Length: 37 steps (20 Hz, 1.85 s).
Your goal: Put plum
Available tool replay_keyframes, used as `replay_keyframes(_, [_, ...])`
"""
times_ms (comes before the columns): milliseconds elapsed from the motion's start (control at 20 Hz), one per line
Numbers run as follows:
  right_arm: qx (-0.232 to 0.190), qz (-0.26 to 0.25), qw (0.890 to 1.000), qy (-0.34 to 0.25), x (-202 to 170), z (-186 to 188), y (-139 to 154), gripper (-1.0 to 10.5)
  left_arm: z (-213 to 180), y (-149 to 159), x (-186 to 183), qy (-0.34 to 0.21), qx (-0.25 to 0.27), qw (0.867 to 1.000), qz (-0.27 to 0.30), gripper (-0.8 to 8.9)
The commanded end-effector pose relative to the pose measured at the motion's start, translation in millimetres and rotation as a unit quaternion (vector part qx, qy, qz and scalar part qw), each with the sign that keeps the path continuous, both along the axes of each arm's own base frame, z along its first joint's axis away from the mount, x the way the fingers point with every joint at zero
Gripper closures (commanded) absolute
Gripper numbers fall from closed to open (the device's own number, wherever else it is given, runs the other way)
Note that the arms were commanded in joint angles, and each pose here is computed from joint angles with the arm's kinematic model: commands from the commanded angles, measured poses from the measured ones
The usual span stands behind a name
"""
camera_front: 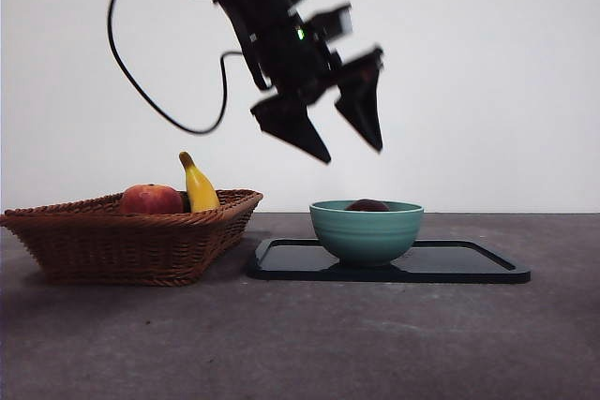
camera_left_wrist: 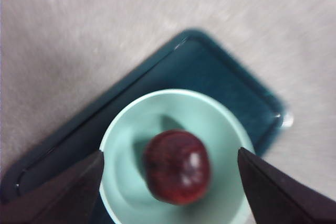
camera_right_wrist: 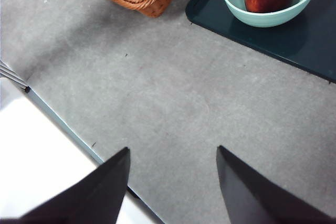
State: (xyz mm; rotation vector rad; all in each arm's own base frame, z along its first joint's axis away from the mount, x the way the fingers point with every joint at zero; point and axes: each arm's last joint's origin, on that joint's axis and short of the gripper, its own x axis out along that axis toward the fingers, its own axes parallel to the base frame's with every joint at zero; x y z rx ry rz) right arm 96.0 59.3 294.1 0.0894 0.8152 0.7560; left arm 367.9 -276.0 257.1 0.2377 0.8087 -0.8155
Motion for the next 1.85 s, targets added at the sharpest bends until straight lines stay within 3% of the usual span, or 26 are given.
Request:
replay_keyframes(50, [0.0,0.006,1.0,-0.002,0,2,1,6.8,-13,-15,4,-0.006,0.005,1.0,-0.015,4.07])
replay_keyframes(400, [-0.003,0.006,1.0,0.005,-1,1,0,6.8,-48,-33,5,0.008,0.031,0.999,-0.027,4.08])
replay_keyframes(1450, [-0.006,0.007,1.0,0.008,-1,0,0,6.8,-68,-39,3,0.03,0.051,0.998,-0.034,4.14])
replay_keyframes(1750, [-0.007,0.008,1.0,0.007,-1,0,0,6.8,-68,-40,3,0.028,0.05,0.998,-0.034,6.06])
replay_keyframes(1850, [-0.008,0.009,1.0,0.006,-1,0,0,6.8,-63,-41,4,0.025,0.048,0.998,-0.034,6.07])
